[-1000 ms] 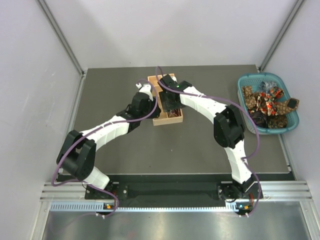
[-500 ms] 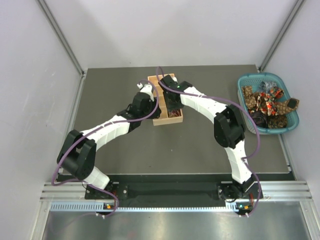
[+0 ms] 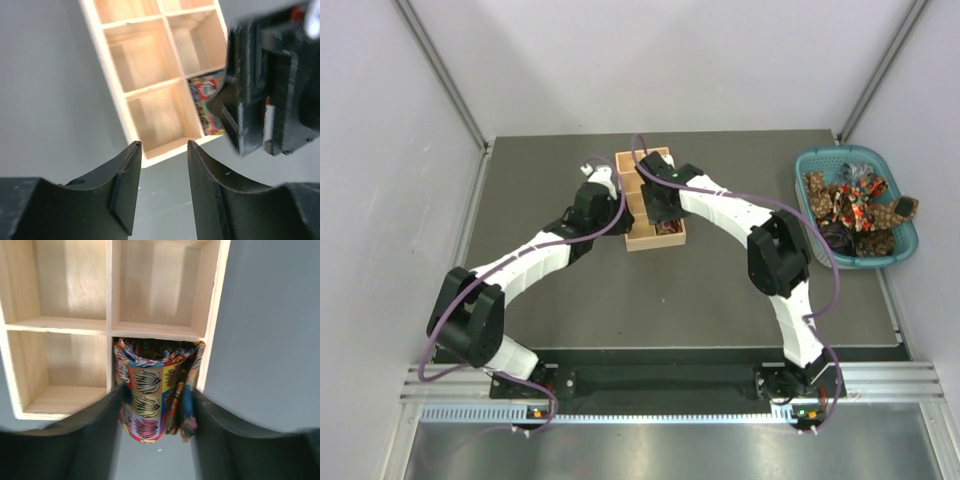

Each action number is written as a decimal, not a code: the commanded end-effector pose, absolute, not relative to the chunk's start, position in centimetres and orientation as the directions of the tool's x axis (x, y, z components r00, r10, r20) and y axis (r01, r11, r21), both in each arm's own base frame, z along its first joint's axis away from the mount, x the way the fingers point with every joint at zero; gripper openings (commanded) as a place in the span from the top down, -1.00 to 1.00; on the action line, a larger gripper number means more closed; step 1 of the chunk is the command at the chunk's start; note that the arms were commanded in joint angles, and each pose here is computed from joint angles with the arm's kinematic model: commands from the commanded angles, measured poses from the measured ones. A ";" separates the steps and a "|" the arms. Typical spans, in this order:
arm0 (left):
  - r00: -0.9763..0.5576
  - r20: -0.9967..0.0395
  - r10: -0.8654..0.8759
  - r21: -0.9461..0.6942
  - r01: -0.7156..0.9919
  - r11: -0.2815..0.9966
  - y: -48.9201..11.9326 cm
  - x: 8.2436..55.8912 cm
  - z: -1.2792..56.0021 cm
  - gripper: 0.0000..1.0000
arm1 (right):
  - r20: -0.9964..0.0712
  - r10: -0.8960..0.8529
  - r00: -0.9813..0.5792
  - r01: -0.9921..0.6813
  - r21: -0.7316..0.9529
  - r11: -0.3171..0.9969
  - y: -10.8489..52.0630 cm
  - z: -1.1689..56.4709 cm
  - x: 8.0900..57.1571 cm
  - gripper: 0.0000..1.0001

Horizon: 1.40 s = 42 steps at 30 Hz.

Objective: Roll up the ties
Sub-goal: Place the rolled tie into the container

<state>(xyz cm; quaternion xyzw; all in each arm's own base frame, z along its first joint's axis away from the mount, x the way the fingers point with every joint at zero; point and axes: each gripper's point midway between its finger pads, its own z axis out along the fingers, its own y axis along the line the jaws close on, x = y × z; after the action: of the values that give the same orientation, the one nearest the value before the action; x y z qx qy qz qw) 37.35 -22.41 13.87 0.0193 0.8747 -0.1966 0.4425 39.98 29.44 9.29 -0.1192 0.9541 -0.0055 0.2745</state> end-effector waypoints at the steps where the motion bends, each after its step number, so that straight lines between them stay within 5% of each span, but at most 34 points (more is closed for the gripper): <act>1: -0.587 -0.778 -0.224 -0.396 0.182 0.900 -20.5 37.6 15.6 0.06 | -0.560 -0.232 -0.795 -0.246 -0.053 0.968 30.7 11.0 39.6 -0.26; 11: -0.585 -0.786 -0.200 -0.375 0.194 0.906 -19.2 36.0 15.7 -0.02 | -0.717 -0.160 -0.679 -0.272 0.044 0.961 31.1 19.2 40.2 -0.95; 12: -0.583 -0.788 -0.197 -0.372 0.197 0.907 -19.0 35.8 15.8 -0.10 | -0.737 -0.154 -0.658 -0.279 0.048 0.959 31.0 19.4 40.2 -0.99; 15: -0.562 -0.804 -0.193 -0.366 0.212 0.906 -18.4 34.9 16.2 -0.97 | -0.796 -0.141 -0.589 -0.297 0.051 0.954 29.4 21.0 39.0 -0.99; 20: -0.520 -0.832 -0.193 -0.358 0.238 0.903 -17.5 33.2 16.9 -0.98 | -0.930 -0.048 -0.364 -0.342 0.085 0.936 26.6 26.0 36.8 -0.99; 25: -0.452 -0.862 -0.230 -0.375 0.263 0.889 -16.5 31.0 16.7 -0.98 | -0.967 0.007 -0.256 -0.353 0.100 0.930 22.7 24.7 32.9 -0.99; 32: -0.380 -0.876 -0.296 -0.408 0.259 0.875 -14.9 28.5 16.6 -0.98 | -0.970 0.102 -0.220 -0.252 0.157 0.955 17.6 17.8 29.3 -0.99; 42: -0.362 -0.873 -0.327 -0.406 0.169 0.898 -12.8 27.7 12.3 -0.98 | -0.982 0.130 -0.140 -0.222 0.159 0.962 15.6 17.7 28.6 -0.99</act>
<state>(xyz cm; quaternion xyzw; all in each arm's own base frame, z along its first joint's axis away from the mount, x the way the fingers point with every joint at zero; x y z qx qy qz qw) 26.25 -12.53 9.94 -0.0374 0.8245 -0.2079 0.5250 27.81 14.69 13.64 -0.0492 0.7851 0.1001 0.6093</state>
